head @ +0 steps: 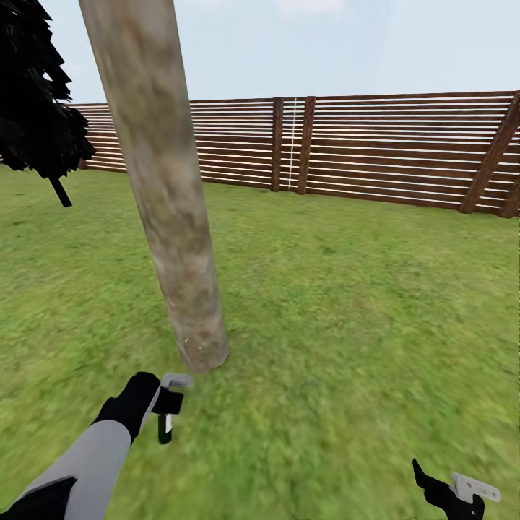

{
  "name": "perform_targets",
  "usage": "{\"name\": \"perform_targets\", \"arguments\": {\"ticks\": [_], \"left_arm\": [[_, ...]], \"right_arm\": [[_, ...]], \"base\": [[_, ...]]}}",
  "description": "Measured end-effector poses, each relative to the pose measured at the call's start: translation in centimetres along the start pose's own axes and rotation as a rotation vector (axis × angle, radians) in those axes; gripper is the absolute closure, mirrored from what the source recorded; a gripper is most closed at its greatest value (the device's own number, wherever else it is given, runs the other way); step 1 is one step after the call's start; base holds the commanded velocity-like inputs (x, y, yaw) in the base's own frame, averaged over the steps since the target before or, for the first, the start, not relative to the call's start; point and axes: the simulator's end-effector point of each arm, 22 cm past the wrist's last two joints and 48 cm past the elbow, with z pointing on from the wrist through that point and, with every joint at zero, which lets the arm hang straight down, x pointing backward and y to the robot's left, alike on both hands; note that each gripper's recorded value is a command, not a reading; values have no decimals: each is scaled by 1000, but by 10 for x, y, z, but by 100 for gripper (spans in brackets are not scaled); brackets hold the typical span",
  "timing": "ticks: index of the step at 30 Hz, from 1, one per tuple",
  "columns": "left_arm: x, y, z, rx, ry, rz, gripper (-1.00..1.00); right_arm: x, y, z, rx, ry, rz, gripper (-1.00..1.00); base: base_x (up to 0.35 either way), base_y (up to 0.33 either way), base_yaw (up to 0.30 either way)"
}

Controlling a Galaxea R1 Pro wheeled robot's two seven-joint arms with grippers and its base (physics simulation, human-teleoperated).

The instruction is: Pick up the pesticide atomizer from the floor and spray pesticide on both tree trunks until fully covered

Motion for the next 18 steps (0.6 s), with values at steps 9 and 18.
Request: {"name": "perform_targets", "arguments": {"ticks": [9, 18], "left_arm": [[-14, -10, 0, 38, -36, -45, 100], [-49, -17, 1, 48, -73, -47, 100]], "right_arm": [[6, -1, 2, 0, 0, 0, -100], [29, -3, 10, 2, 10, -3, -100]], "base": [[0, 0, -1], [0, 0, 0]]}}
